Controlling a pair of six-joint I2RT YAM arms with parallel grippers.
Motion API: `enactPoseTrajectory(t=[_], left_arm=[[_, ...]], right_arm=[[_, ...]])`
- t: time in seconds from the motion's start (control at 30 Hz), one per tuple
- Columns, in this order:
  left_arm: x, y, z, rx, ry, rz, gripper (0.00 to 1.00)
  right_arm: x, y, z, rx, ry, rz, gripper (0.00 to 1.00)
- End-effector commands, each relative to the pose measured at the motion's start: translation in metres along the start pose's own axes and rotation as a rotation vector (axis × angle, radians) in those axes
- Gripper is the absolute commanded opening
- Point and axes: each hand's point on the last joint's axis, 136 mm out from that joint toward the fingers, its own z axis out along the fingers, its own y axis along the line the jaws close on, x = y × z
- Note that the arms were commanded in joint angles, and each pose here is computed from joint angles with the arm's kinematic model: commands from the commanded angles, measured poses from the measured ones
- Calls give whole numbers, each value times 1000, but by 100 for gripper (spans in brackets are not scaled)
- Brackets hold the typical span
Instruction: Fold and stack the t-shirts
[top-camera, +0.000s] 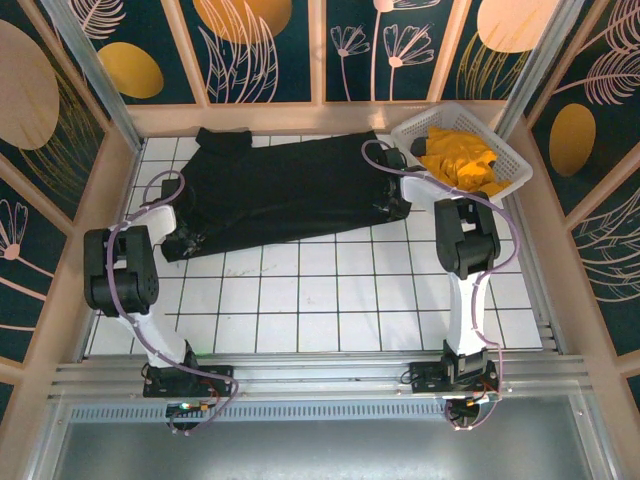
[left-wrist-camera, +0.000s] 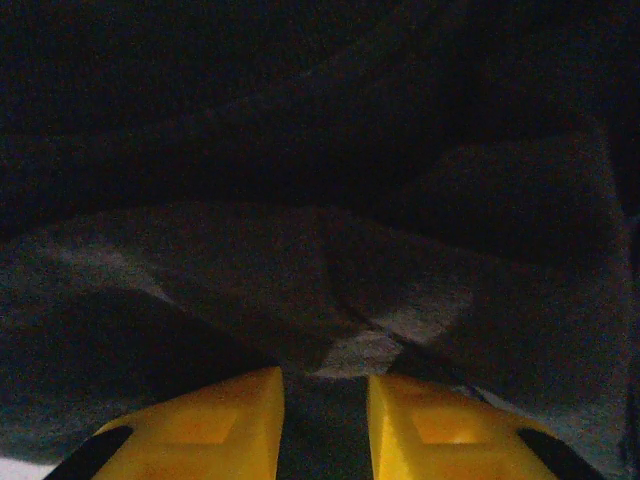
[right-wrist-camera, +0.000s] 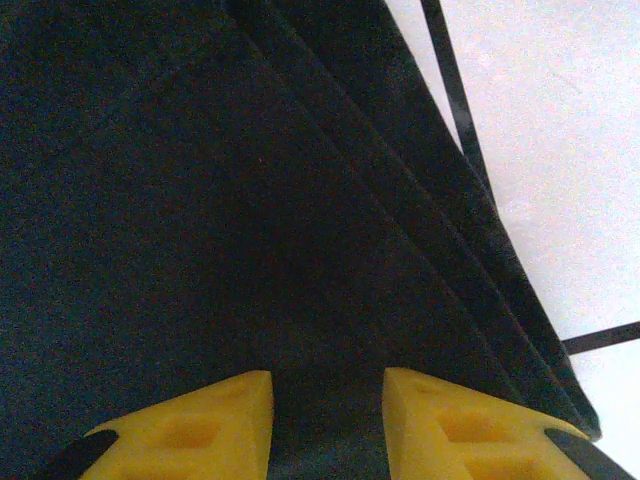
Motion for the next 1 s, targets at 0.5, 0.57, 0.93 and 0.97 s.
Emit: enactPoseTrajectory(t=[0.5, 0.57, 0.93, 0.97], left_arm=[[64, 135, -56, -135, -29, -202, 45], [53, 114, -69, -60, -43, -231, 51], [108, 25, -90, 199, 230, -331, 65], [111, 23, -89, 206, 237, -348, 65]], right_arm=[[157, -55, -71, 14, 214, 90, 39], [141, -37, -85, -50, 150, 58, 41], [77, 80, -125, -463, 72, -62, 51], [75, 84, -126, -471, 70, -61, 51]])
